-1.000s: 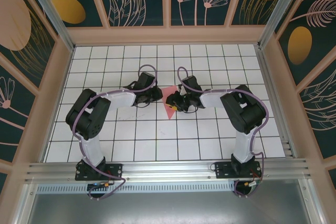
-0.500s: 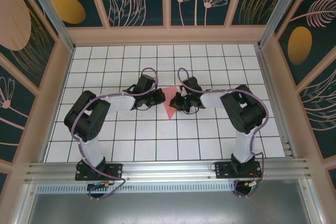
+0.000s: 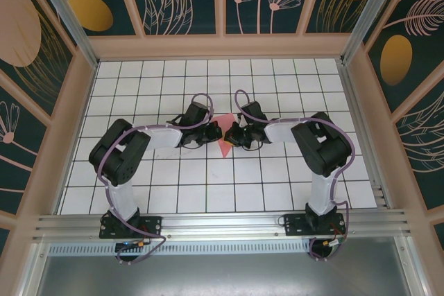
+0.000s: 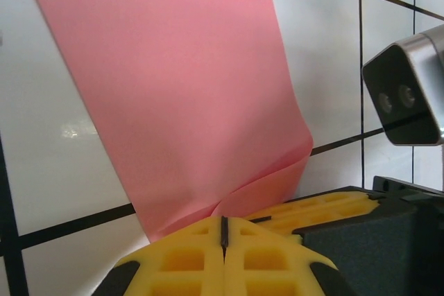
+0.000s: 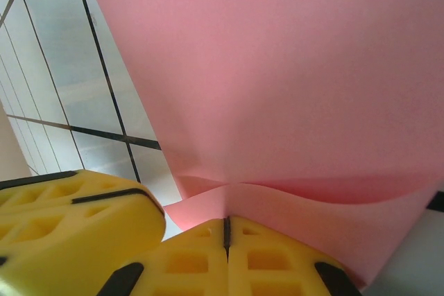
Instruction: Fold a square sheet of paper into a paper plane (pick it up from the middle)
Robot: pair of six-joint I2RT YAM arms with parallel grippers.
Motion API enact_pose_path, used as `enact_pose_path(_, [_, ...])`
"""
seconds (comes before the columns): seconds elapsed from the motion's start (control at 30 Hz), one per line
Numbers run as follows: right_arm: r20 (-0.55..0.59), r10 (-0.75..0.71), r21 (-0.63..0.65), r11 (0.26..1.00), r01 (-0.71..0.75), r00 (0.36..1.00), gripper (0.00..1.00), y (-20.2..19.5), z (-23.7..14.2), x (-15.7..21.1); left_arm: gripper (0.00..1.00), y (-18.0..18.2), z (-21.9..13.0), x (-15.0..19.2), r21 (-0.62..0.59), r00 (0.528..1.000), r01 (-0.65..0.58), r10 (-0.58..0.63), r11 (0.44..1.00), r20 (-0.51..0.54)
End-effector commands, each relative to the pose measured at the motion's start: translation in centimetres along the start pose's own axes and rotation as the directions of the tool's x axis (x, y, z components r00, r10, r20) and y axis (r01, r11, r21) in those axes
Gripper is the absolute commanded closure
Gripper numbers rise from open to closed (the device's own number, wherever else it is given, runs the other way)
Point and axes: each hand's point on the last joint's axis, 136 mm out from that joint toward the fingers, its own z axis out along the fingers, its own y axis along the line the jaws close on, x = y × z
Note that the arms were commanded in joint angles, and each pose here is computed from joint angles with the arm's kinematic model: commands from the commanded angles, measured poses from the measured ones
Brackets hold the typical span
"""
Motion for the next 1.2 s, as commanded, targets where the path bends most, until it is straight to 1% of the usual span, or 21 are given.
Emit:
enact_pose_path(0.0, [-0.014,0.041,0.077,0.996,-0.040,0.999,1.00,-2.6,0.5,0.6,1.00,0.3,0.6,0.7,-0.007,1.000,0.015,-0.015,1.000,-0.021])
enact_pose_path(0.27, [-0.016,0.043,0.079,0.996,-0.042,0.999,1.00,-2.7,0.5,0.7,1.00,1.1,1.1,1.3,-0.035,0.999,0.023,-0.025,0.999,-0.040])
enact_pose_path(0.43, [-0.006,0.032,0.055,0.998,-0.032,0.999,1.00,-2.1,0.1,0.3,1.00,2.1,1.4,2.1,-0.068,0.998,0.023,-0.027,0.997,-0.055])
enact_pose_path(0.6, [0.011,-0.022,-0.018,1.000,0.022,1.000,1.00,0.0,-0.9,-0.3,1.00,3.1,1.6,2.9,-0.102,0.997,0.021,-0.028,0.995,-0.072])
enact_pose_path(0.77, [0.042,-0.102,-0.097,0.990,0.106,0.994,1.00,2.6,-2.4,-0.5,1.00,4.4,1.5,3.6,-0.149,0.996,0.024,-0.036,0.989,-0.076])
enact_pose_path(0.93, [0.037,-0.143,-0.133,0.980,0.146,0.989,1.00,3.4,-3.8,0.9,1.00,4.8,1.4,3.7,-0.167,0.997,0.027,-0.039,0.986,-0.070])
enact_pose_path(1.17, [-0.021,-0.136,-0.107,0.985,0.133,0.990,1.00,1.7,-3.6,3.9,1.00,4.9,1.4,3.6,-0.175,0.997,0.030,-0.041,0.984,-0.060])
